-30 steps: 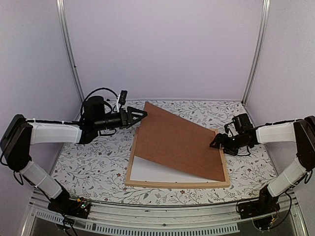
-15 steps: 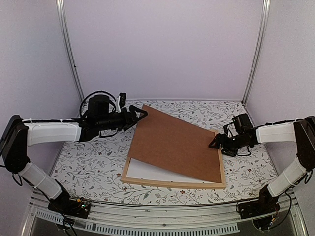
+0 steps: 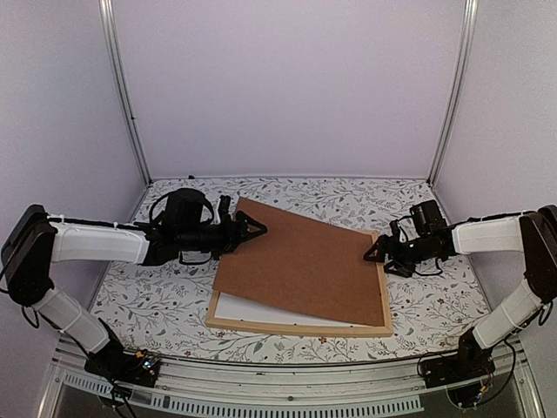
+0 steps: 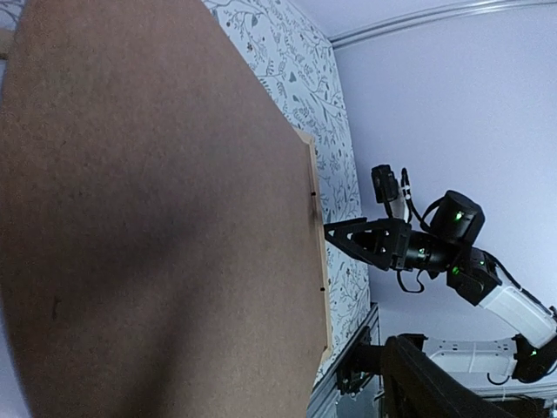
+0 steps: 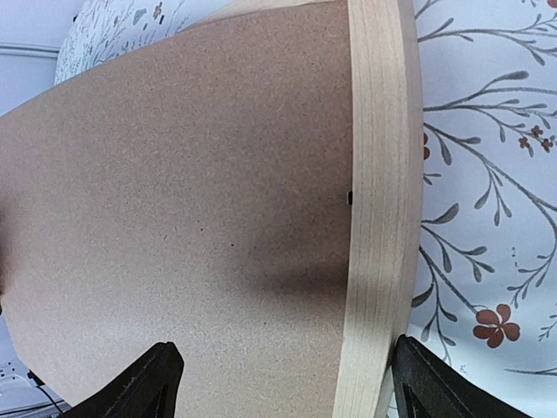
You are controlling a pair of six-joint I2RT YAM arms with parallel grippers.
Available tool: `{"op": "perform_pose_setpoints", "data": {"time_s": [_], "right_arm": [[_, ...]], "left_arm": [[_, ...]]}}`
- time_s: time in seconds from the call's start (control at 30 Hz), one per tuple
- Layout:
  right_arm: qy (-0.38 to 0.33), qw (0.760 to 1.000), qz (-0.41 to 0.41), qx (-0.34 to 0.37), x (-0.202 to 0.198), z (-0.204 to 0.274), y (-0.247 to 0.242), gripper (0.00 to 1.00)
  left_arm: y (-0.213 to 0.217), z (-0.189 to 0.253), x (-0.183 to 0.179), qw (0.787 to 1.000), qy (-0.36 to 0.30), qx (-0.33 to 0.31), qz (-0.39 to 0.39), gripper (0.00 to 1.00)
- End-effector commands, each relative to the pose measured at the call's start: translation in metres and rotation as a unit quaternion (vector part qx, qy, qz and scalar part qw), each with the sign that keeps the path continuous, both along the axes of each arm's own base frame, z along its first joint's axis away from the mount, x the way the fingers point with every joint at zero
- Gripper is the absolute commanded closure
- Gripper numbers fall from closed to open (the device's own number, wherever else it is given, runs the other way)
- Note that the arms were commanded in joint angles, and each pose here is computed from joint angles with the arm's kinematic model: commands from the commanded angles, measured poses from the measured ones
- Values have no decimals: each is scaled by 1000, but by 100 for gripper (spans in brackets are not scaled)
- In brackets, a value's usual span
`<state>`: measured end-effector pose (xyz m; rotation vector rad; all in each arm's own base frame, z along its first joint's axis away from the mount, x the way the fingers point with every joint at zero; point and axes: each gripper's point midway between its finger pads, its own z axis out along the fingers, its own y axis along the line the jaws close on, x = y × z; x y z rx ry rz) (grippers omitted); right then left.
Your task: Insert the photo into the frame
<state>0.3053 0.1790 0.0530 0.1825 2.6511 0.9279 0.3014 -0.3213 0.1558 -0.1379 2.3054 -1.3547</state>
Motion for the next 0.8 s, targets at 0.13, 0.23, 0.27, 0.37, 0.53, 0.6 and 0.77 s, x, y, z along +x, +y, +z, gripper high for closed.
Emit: {"op": "perform_pose_setpoints", "data": {"time_s": [0.13, 0.23, 0.27, 0.37, 0.53, 0.6, 0.77], "right_arm": [[-49, 996, 42, 60, 11, 36, 28, 13], [-51, 997, 42, 51, 12, 37, 26, 13], [-52, 997, 40, 47, 13, 38, 25, 13], [-58, 997, 40, 37, 16, 41, 22, 13], [-68, 996, 39, 33, 21, 49, 16, 13], [-74, 996, 37, 29, 24, 55, 12, 13], [-84, 996, 34, 21, 27, 64, 3, 13]], "left_arm": [[-9, 21, -14, 999, -2, -15, -40, 19], [-4, 26, -11, 999, -20, 19, -37, 22], [-1, 26, -10, 999, -24, 29, -35, 23], [6, 30, -8, 998, -36, 42, -30, 31], [12, 32, -8, 998, -43, 44, -28, 48], [13, 35, -8, 997, -50, 46, -29, 57], [15, 38, -6, 997, -59, 47, -31, 74]]}}
